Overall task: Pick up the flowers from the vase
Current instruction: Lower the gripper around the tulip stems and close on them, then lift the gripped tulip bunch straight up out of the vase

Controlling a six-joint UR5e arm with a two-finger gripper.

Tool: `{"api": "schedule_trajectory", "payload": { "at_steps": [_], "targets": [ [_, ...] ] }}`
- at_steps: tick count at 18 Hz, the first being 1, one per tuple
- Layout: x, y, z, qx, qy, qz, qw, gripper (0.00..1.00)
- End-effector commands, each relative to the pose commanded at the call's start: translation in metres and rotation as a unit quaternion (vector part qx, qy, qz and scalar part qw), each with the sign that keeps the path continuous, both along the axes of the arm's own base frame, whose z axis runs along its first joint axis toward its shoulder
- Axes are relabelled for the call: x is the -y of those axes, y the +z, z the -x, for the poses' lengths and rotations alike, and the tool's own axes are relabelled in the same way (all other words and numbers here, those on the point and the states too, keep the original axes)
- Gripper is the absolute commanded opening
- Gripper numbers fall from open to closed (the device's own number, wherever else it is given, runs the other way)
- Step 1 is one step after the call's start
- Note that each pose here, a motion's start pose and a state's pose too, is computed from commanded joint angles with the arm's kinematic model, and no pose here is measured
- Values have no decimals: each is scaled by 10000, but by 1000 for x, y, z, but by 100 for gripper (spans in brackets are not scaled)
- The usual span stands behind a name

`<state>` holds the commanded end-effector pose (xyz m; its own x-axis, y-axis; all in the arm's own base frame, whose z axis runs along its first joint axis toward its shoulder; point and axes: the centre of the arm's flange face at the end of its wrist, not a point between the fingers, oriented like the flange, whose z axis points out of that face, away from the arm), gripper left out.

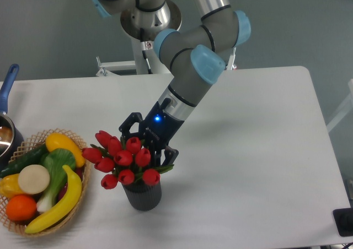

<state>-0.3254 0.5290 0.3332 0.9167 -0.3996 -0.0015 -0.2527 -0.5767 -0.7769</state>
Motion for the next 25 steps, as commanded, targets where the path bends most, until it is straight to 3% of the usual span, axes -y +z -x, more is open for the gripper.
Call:
{"api": "schedule_trajectory", "payload": {
  "at_steps": [6, 10, 14, 17, 25],
  "targets": [
    [-3, -1, -6, 22, -51, 7, 10000, 98],
    [-3, -1, -6, 22, -51, 7, 10000, 67],
    [-4, 0, -6, 45, -51, -16, 10000, 59],
    [-3, 0, -6, 129, -8, -15, 9999, 45],
    [-1, 10, 2, 190, 104, -99, 9997, 43]
  ]
}}
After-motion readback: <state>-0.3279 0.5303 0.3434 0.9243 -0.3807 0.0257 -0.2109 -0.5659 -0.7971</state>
